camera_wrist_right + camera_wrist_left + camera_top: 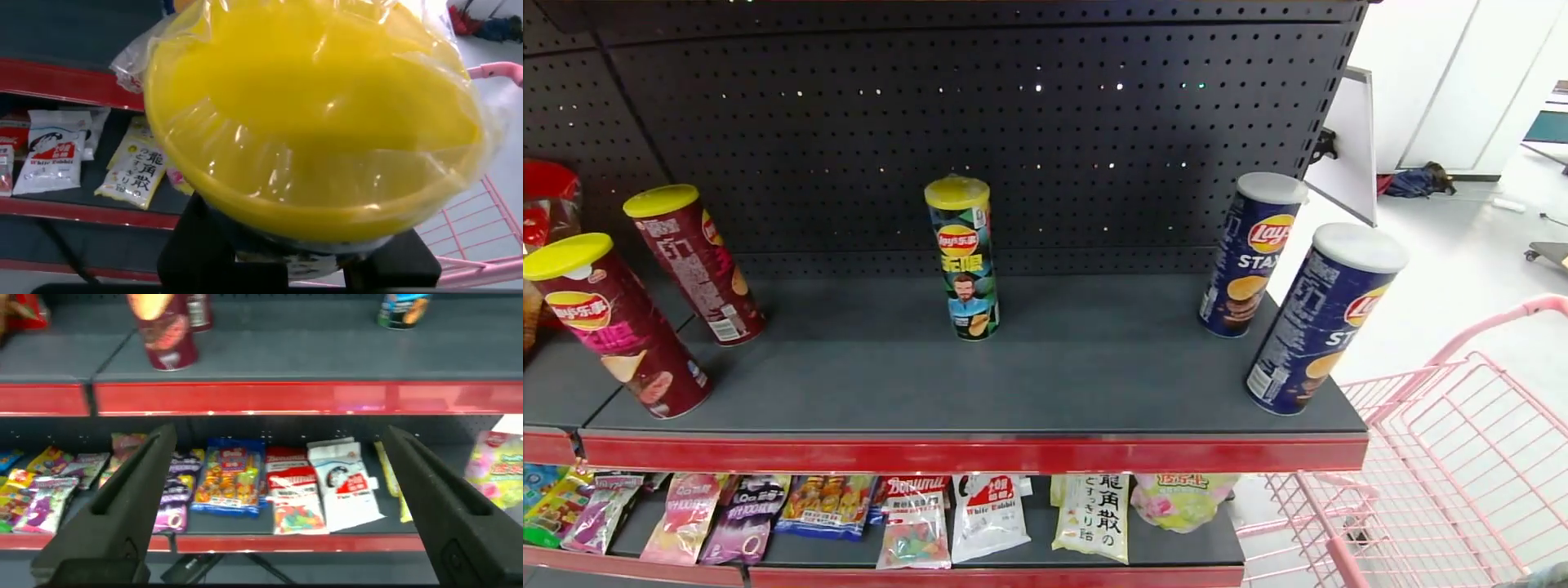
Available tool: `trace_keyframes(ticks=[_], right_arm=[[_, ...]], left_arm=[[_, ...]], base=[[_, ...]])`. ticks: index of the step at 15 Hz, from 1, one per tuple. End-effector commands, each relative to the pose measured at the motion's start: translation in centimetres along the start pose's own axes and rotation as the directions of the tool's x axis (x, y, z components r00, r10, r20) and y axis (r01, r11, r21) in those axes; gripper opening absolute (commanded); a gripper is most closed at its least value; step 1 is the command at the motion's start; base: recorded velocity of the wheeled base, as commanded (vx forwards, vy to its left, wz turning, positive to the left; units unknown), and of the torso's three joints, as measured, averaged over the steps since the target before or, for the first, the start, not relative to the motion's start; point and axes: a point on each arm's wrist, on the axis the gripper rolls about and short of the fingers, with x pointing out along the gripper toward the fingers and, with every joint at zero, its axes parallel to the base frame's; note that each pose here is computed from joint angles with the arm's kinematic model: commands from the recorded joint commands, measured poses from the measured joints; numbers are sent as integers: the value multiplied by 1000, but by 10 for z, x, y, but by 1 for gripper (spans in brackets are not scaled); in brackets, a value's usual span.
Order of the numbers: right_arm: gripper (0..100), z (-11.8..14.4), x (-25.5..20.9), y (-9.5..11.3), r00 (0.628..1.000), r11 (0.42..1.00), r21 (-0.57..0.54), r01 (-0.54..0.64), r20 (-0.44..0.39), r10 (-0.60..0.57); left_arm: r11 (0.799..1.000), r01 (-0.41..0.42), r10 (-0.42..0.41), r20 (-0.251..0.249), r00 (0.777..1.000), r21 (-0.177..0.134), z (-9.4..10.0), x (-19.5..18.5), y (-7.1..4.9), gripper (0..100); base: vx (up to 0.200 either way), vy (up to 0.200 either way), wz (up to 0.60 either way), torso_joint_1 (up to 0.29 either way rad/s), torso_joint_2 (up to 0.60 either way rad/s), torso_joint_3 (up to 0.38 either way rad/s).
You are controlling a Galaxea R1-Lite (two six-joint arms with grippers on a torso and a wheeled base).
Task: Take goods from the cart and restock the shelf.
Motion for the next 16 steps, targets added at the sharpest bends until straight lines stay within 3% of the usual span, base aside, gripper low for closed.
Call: trace_keyframes(ticks=[1,5,16], right_arm=[[0,-2,-2,0,1000,1000,3,2,18,-2],[0,-8,-5,2,998,998,3,-56,42,56],[0,-27,-7,5,997,998,2,-56,51,56]], left_arm=[[1000,0,0,0,1000,0,0,0,0,100],[1000,0,0,0,1000,2,0,0,0,100],[1000,0,0,0,1000,0,0,0,0,100]], base=[[0,200,0,7,-2,-2],[0,200,0,2,4,4],[0,0,0,0,0,0]])
